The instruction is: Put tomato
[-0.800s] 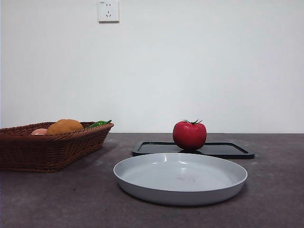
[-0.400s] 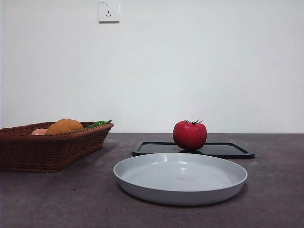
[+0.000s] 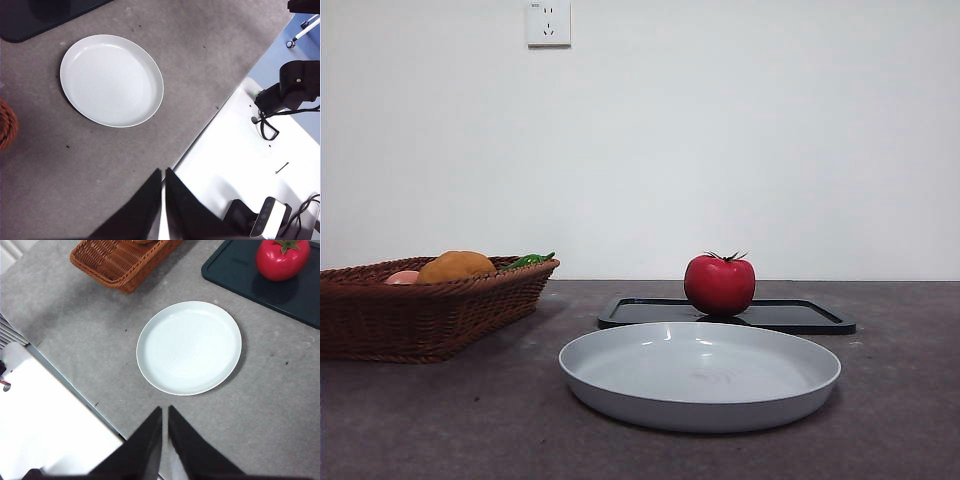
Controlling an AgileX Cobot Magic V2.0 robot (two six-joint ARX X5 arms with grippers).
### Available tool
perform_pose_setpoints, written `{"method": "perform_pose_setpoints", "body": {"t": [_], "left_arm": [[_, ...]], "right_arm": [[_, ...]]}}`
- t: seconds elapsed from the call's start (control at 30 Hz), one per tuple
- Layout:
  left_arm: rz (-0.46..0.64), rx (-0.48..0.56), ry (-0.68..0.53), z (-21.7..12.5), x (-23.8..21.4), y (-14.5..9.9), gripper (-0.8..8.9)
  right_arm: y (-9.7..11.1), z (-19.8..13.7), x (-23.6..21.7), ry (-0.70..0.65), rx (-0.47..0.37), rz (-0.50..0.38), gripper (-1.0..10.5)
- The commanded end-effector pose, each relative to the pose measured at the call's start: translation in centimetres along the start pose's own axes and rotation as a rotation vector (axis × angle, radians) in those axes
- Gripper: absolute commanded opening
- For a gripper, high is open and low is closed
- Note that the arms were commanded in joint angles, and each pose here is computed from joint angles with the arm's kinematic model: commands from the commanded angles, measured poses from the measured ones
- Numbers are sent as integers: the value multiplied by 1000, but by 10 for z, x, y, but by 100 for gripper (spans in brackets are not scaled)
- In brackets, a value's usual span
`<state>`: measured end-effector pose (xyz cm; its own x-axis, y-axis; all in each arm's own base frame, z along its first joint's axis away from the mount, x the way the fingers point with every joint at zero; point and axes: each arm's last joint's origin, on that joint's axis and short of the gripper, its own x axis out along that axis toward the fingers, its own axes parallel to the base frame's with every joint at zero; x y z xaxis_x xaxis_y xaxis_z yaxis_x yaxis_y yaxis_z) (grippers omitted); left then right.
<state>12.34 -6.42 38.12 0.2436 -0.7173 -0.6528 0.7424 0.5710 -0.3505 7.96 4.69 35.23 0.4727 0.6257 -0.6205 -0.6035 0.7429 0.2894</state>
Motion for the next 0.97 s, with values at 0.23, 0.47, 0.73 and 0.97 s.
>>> {"method": "perform_pose_setpoints", "body": {"t": [0.23,0.47,0.73,0.97], "left_arm": [[-3,16,-12,3,-1,-1,10],[-3,18,-15,3,-2,-2,10],[90,264,-234,8,-25,-10,10],[424,527,-622,3,-64,-15,10]], "right_arm": [[1,3,-1,-12,-4,10,8],[1,3,-1,-11,-3,10,9],[1,3,-1,-12,-4,10,8],[1,3,-1,-11,-3,10,8]]}}
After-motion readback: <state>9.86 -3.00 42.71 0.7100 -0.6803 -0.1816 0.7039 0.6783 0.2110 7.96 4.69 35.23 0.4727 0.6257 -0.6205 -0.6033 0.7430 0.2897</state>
